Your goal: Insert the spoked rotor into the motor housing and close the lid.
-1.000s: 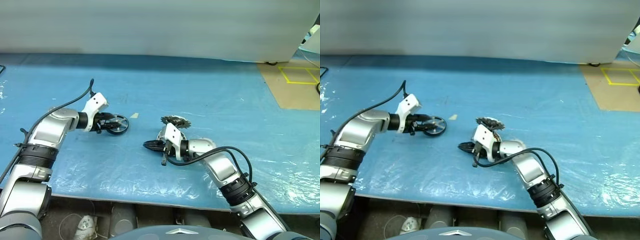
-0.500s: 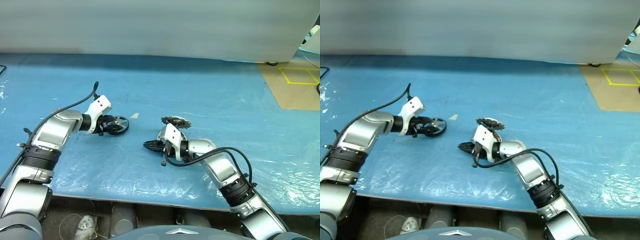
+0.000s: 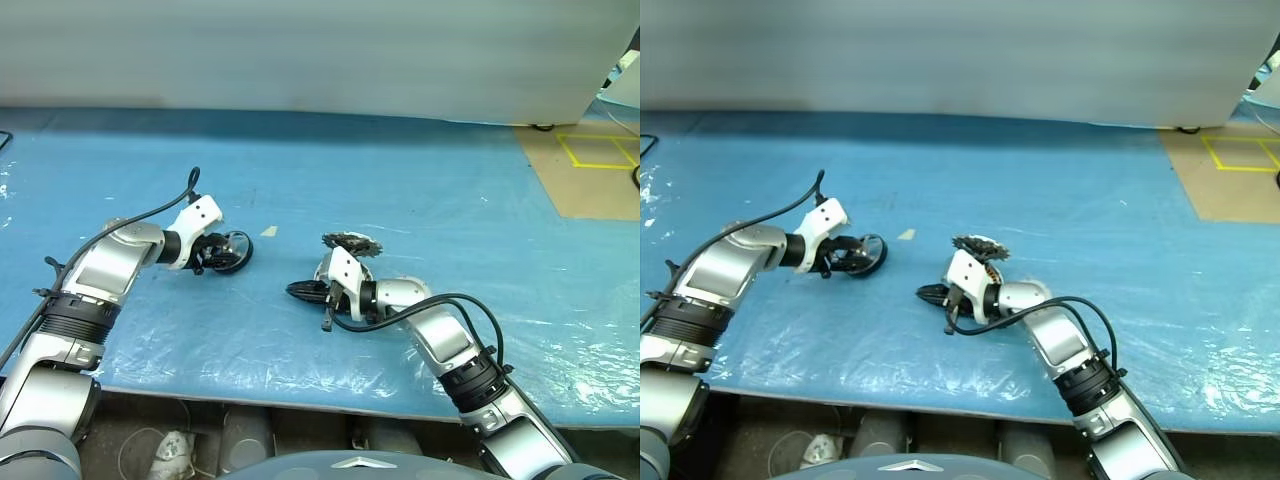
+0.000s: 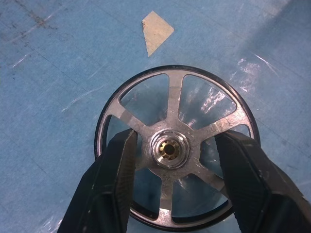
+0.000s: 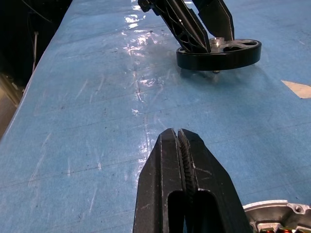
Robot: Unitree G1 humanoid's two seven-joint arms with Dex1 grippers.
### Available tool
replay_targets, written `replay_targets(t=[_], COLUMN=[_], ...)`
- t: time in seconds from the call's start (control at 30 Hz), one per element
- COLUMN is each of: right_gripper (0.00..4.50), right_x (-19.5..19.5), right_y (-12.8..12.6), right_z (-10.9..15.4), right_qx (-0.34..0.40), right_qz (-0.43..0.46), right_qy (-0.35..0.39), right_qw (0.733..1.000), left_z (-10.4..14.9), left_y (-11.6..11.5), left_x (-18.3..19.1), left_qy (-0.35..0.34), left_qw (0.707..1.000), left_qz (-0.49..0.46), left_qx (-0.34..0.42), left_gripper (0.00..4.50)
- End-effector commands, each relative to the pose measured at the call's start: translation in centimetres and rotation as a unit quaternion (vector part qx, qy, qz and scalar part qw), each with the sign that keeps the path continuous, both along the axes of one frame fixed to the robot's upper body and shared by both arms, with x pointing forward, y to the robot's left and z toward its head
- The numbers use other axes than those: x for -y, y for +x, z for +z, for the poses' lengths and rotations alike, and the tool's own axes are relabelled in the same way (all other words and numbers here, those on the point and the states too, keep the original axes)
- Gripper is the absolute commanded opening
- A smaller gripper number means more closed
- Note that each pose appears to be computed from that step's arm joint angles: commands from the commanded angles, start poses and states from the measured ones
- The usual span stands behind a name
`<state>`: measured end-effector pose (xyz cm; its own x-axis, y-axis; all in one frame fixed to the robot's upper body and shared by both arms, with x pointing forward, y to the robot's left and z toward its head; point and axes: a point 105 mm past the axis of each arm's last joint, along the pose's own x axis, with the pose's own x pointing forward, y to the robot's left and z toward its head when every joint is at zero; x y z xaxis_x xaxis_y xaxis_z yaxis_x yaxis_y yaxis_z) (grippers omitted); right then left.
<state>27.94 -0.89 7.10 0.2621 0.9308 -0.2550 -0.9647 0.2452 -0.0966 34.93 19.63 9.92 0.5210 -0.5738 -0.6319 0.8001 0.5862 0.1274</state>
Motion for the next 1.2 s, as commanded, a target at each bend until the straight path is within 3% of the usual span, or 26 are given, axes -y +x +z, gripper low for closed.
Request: replay_targets(t=[0.03, 0.2, 0.47, 0.6, 0.73, 0.93, 1.2], right_gripper=[0.00, 0.00, 0.00, 0.00, 0.00, 0.00, 0.00], right_x=[-0.1, 0.2, 2.2, 4.3, 6.4, 9.6, 11.7], right_y=[-0.1, 0.1, 0.7, 1.0, 1.2, 1.3, 1.0], right_z=[-0.3, 0.1, 2.3, 3.5, 4.0, 4.5, 4.4], right_qx=[0.001, 0.005, 0.015, 0.020, 0.024, 0.025, 0.025], right_qz=[0.003, 0.000, -0.012, -0.031, -0.053, -0.094, -0.124], right_qy=[-0.006, -0.007, 0.014, 0.021, 0.015, -0.001, -0.018], right_qw=[1.000, 1.000, 1.000, 0.999, 0.998, 0.995, 0.992], left_z=[-1.5, -0.7, 1.7, 3.6, 4.9, 5.1, 4.4], left_y=[-1.0, -0.6, -0.1, -2.0, -2.4, -3.3, -4.4], left_x=[-0.1, 0.6, 2.9, 5.6, 6.8, 9.0, 11.8], left_qy=[-0.008, -0.035, -0.114, -0.192, -0.255, -0.278, -0.254], left_qw=[0.999, 0.999, 0.993, 0.974, 0.956, 0.941, 0.935], left_qz=[0.005, 0.007, -0.027, -0.124, -0.144, -0.191, -0.241], left_qx=[-0.040, -0.027, 0.001, 0.005, 0.002, -0.027, -0.063], left_gripper=[2.08, 1.35, 1.35, 1.35, 1.35, 1.35, 1.35])
